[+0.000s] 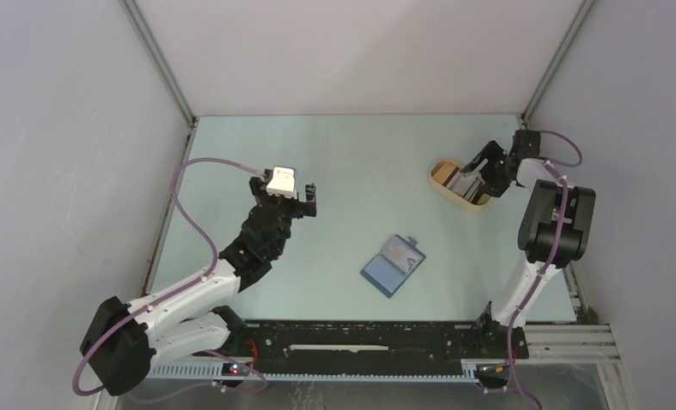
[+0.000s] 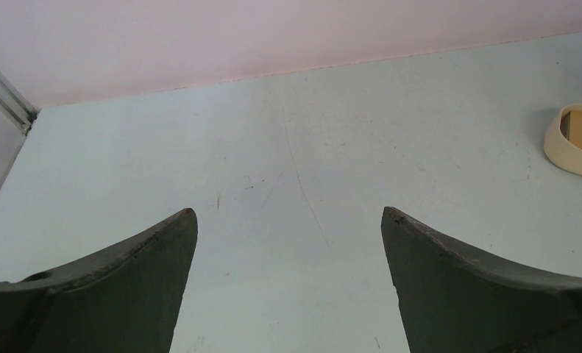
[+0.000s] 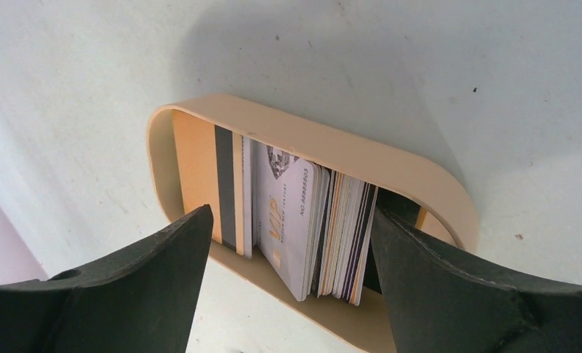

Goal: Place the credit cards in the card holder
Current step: Pick up the credit card from the storage box.

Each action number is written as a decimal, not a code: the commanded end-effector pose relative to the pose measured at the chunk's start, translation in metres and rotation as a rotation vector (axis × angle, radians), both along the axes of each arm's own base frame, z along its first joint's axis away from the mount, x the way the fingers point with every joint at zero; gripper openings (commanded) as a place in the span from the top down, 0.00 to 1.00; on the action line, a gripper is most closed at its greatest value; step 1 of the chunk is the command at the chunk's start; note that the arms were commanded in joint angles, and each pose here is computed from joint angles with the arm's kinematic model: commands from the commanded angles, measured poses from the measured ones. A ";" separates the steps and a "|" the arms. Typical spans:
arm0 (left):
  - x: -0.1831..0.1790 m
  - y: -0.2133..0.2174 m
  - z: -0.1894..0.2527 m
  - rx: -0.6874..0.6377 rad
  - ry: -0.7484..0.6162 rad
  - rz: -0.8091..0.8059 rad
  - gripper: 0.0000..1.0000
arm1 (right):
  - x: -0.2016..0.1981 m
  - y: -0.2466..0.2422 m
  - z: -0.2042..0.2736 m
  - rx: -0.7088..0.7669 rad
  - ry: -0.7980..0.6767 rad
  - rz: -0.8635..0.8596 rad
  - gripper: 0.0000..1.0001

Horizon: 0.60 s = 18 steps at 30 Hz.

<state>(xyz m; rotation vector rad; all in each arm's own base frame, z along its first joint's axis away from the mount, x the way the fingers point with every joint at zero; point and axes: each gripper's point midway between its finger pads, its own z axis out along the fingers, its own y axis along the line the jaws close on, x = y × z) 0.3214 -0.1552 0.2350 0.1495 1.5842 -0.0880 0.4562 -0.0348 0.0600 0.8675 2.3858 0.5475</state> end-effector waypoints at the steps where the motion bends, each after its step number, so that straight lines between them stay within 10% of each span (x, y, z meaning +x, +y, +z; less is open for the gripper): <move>1: 0.000 0.001 0.015 -0.032 -0.044 -0.003 0.00 | 0.010 0.011 0.026 0.051 -0.116 0.074 0.14; 18: 0.000 0.000 0.015 -0.028 -0.041 -0.007 0.00 | 0.016 0.020 0.005 0.169 -0.113 0.122 0.19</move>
